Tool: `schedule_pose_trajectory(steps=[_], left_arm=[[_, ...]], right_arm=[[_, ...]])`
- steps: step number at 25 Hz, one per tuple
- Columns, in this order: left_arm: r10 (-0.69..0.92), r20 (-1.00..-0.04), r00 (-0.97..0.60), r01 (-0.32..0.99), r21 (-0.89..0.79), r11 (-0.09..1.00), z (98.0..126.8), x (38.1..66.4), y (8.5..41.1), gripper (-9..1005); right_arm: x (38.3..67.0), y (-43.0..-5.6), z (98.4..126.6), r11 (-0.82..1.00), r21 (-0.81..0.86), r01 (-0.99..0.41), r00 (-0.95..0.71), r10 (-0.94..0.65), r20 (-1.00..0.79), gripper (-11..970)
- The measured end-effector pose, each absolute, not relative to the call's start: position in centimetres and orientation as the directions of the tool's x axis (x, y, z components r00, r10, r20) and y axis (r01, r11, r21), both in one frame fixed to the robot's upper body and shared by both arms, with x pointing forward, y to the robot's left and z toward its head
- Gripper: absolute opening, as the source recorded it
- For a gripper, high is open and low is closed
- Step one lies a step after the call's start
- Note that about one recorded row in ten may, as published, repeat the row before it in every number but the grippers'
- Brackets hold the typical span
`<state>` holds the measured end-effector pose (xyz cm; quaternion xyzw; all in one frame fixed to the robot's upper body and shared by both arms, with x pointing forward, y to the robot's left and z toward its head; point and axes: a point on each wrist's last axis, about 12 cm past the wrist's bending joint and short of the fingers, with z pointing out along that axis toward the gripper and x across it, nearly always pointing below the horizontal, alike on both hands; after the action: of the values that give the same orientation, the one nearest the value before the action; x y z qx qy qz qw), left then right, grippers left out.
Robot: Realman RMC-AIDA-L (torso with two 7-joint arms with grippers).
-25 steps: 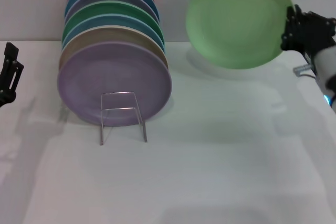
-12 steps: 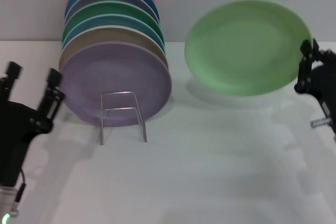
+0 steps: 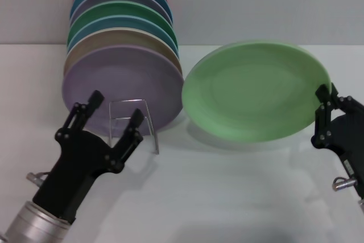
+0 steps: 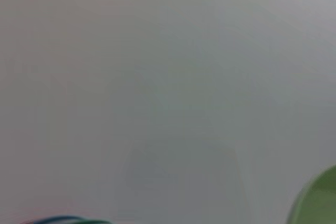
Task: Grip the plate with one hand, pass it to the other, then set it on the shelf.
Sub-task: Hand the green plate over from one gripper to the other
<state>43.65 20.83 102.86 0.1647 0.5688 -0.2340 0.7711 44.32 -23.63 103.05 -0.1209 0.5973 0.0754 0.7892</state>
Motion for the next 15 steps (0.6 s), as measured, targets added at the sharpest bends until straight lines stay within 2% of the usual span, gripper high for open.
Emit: schedule_pose_trajectory(steps=[5, 15], left_arm=[[-0.151, -0.97, 0.191, 0.564, -0.018, 0.825, 102.4, 44.2, 20.0, 759], [-0.121, -0.983, 0.14, 0.577, -0.018, 0.817, 102.0, 45.1, 19.1, 759]], right_arm=[[43.6, -22.2, 102.7, 0.957, -0.092, -0.275, 0.256, -0.019, -0.967, 36], [42.4, -19.1, 103.1, 0.938, -0.25, -0.24, 0.299, -0.173, -0.938, 39]])
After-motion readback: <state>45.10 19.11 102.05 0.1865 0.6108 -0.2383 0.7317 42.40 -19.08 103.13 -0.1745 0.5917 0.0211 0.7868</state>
